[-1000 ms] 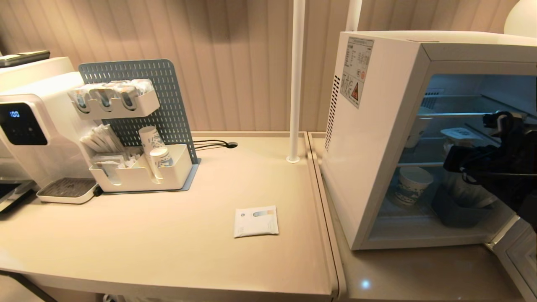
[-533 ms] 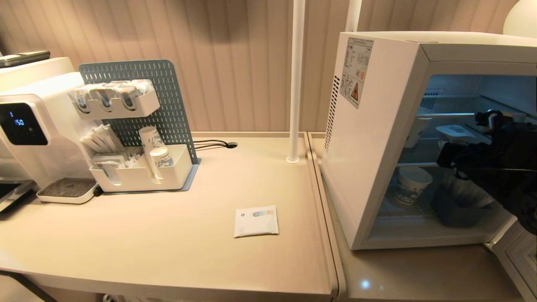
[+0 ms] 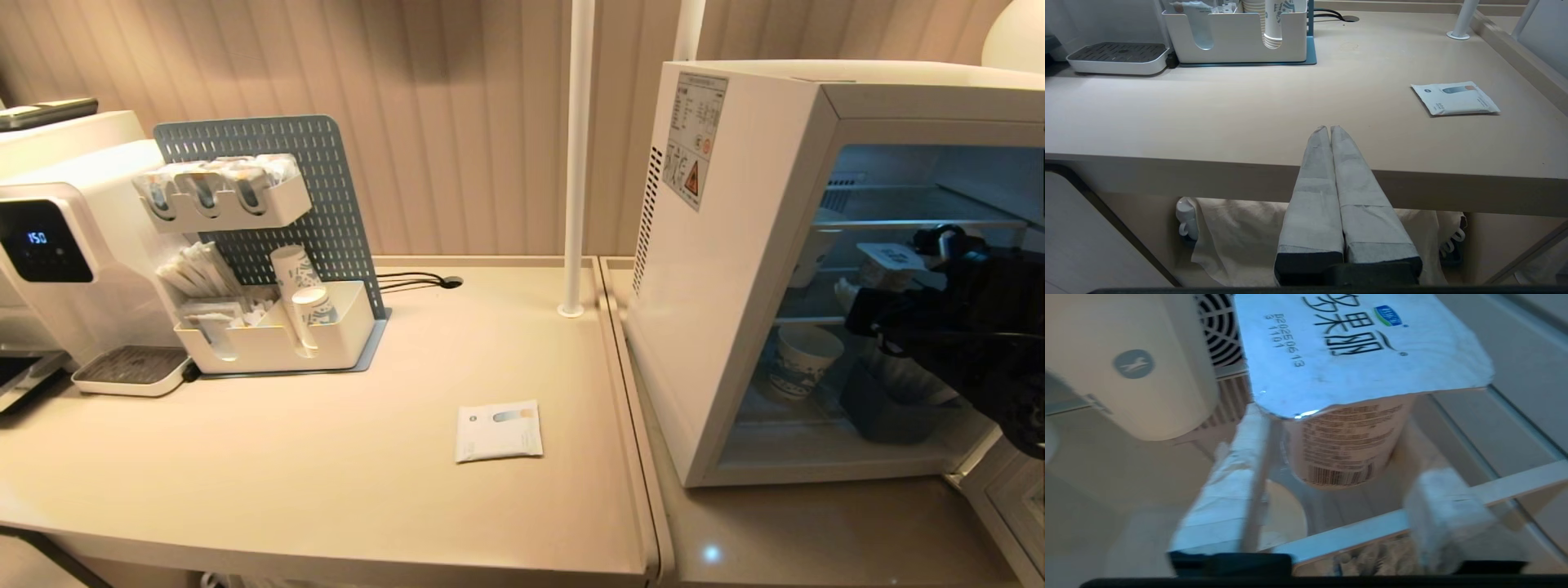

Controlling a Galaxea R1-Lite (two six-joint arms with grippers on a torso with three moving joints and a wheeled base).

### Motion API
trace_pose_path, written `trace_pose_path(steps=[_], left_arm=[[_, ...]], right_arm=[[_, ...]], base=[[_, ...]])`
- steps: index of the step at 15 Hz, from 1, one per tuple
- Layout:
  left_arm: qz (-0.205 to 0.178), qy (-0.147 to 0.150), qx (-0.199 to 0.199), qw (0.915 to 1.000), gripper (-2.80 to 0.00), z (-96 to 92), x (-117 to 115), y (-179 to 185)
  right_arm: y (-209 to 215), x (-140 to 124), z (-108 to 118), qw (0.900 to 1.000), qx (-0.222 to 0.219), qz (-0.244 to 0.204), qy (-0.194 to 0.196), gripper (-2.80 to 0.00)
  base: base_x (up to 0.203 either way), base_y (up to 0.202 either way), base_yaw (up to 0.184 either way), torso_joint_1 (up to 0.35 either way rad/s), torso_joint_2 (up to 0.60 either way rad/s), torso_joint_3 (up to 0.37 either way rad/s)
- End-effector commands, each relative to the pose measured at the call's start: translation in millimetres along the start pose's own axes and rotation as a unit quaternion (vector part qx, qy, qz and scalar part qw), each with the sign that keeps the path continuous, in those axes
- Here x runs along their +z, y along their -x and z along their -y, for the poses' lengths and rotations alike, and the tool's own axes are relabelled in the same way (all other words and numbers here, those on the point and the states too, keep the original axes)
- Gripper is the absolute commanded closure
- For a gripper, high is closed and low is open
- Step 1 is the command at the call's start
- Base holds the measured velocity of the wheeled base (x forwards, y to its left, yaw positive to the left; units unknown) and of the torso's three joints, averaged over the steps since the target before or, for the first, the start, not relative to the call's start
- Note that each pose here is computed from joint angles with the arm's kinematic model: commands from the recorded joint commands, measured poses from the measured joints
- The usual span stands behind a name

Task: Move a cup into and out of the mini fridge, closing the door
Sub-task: Put the yoghurt in the freezer, then close the freezer door

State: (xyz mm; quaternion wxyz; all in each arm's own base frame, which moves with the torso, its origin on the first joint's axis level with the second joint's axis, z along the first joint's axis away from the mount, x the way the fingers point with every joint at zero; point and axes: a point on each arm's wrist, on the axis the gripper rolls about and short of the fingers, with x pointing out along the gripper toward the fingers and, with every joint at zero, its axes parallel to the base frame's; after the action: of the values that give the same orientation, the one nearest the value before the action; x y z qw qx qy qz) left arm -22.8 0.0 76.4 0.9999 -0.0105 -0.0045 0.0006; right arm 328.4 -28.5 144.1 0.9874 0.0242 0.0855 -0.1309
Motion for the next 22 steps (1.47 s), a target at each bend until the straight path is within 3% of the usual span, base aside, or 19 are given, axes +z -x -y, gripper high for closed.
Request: trace_pose_path(steps=[1,9,18,19,22], left_arm=[[-0.001,0.0,0.0,1.0,0.0,0.0,0,0],[-0.001,0.0,0.0,1.0,0.0,0.0,0,0],[-0.001,0.0,0.0,1.0,0.0,0.0,0,0],[-0.001,0.0,0.0,1.0,0.0,0.0,0,0],[-0.001,0.0,-0.001,1.0,0.0,0.0,0,0]], right_arm=[[4,4,1,1.0,0.0,0.01,-0.002,-2.8],[54,27,8,0.999,0.006,0.049,-0.005,-2.8],[139,28,16,0.996,0.058,0.072,-0.004,-2.8],[156,28,19,0.995,0.066,0.077,-0.004,0.0],[208,29,25,0.991,0.093,0.097,-0.005,0.0]], base=[[0.0,0.0,0.0,0.0,0.0,0.0],[0.0,0.0,0.0,0.0,0.0,0.0],[0.0,0.0,0.0,0.0,0.0,0.0],[0.0,0.0,0.0,0.0,0.0,0.0],[0.0,0.0,0.0,0.0,0.0,0.0]])
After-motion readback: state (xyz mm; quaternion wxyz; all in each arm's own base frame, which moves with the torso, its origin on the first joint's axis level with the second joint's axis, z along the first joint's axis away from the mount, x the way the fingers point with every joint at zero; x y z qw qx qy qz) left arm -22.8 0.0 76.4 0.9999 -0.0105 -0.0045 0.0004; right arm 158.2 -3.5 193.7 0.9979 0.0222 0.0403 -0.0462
